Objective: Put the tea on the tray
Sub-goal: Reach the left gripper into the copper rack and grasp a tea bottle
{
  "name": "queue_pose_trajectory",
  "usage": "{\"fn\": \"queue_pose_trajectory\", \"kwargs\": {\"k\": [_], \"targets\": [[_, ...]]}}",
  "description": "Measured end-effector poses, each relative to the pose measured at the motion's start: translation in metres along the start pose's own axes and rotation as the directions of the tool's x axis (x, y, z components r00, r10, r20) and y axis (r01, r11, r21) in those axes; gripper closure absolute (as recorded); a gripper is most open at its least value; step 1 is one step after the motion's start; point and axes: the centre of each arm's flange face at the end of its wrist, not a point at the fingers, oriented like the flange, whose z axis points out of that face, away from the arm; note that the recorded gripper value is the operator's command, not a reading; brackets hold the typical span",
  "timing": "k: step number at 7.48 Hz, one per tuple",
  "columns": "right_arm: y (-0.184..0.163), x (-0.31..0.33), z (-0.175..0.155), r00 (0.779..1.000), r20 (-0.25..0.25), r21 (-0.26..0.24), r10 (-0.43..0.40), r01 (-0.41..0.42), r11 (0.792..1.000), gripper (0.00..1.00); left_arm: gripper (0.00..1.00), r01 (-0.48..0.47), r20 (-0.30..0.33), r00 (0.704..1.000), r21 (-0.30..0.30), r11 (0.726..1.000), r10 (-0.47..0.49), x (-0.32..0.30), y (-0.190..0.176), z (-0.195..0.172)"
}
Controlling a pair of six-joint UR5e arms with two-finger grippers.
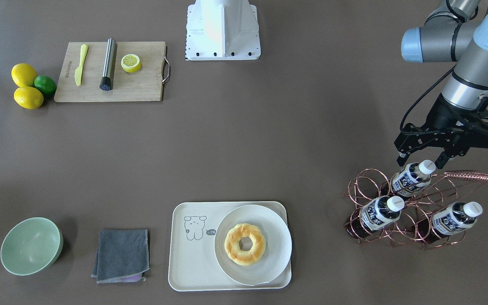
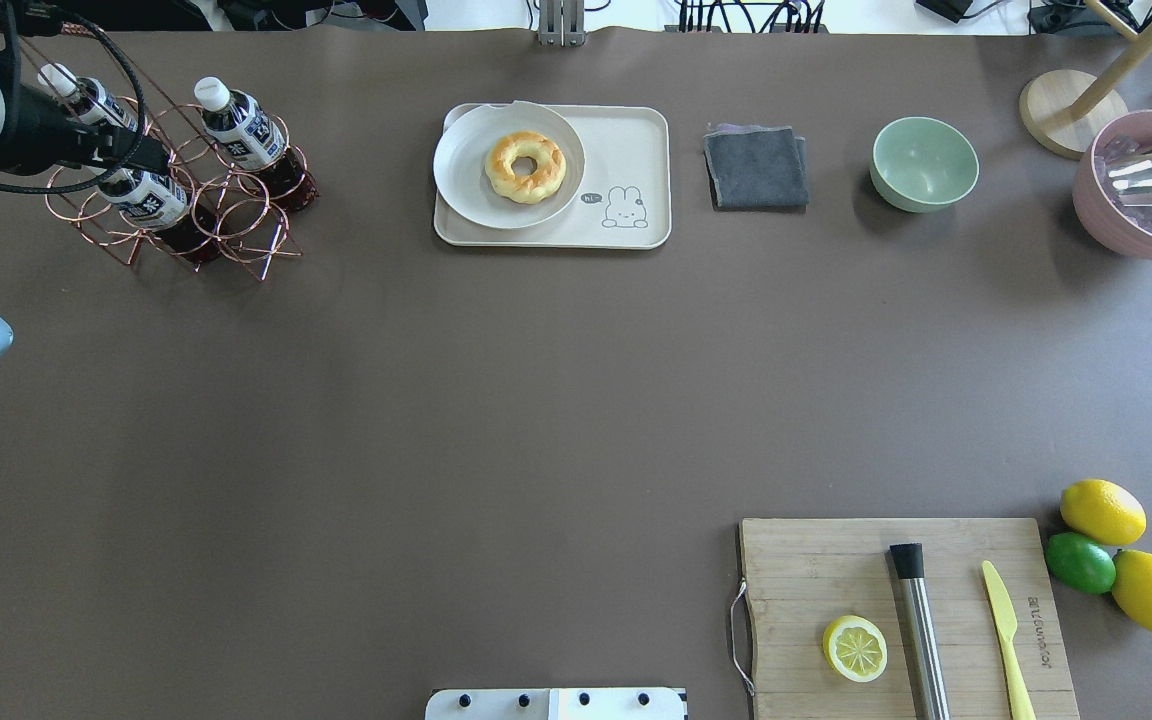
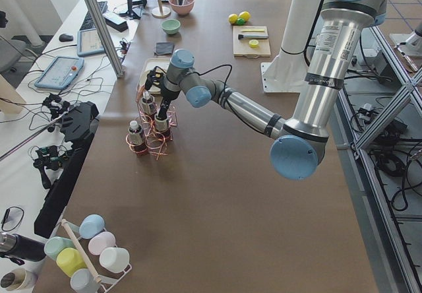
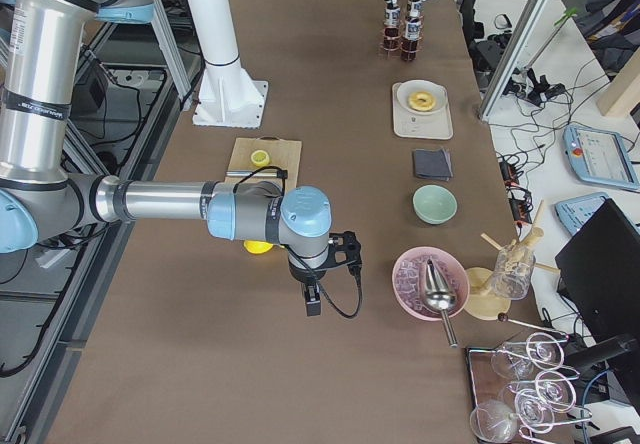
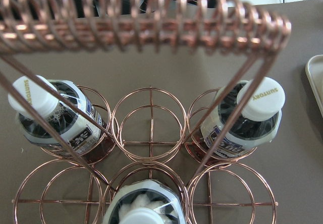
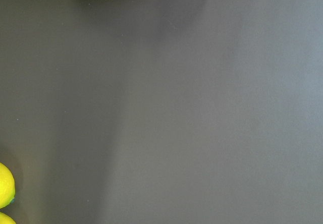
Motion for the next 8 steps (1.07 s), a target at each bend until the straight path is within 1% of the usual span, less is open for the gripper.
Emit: {"fn": "queue_pose_trajectory", "kwargs": {"k": [1, 2, 3, 4, 5, 6, 7, 8], "targets": [[-0.0008, -0.0018, -0.0021, 1.0, 0.0, 0.004, -0.003, 0.003, 1.0, 0.0, 0.05, 0.005, 0.004, 1.0, -0.002, 1.0, -0.005, -0.0038, -0.0009, 0.0009], [-0.0015, -0.0034, -0.004, 1.0, -0.001, 0.008, -0.006, 0.006, 1.0, 0.0, 0.12, 0.007, 0.009, 1.0, -0.003, 1.0, -0.007, -0.0071, -0.0019, 0.0015], [-0.0018, -0.0042, -0.005, 1.0, -0.001, 0.01, -0.008, 0.008, 1.0, 0.0, 0.21, 0.007, 0.012, 1.0, -0.003, 1.0, -0.007, -0.0092, -0.0026, 0.002], [-0.0019, -0.0044, -0.0053, 1.0, -0.001, 0.011, -0.008, 0.008, 1.0, 0.0, 0.41, 0.008, 0.013, 1.0, -0.003, 1.0, -0.007, -0.0102, -0.003, 0.0019], [-0.002, -0.0046, -0.0054, 1.0, -0.001, 0.011, -0.008, 0.008, 1.0, 0.0, 0.71, 0.009, 0.013, 1.0, -0.002, 1.0, -0.009, -0.0109, -0.0032, 0.0012], [-0.002, -0.0047, -0.0055, 1.0, 0.0, 0.012, -0.008, 0.008, 1.0, 0.0, 0.93, 0.012, 0.012, 1.0, 0.0, 1.0, -0.012, -0.0106, -0.0035, 0.0001], [-0.0022, -0.0052, -0.0055, 1.0, 0.005, 0.013, -0.009, 0.009, 1.0, 0.0, 1.0, 0.014, 0.01, 1.0, 0.003, 1.0, -0.014, -0.0092, -0.0044, -0.0022], [-0.0023, -0.0057, -0.0055, 1.0, 0.01, 0.014, -0.01, 0.01, 1.0, 0.0, 1.0, 0.015, 0.01, 1.0, 0.004, 1.0, -0.015, -0.0084, -0.0048, -0.0037]]}}
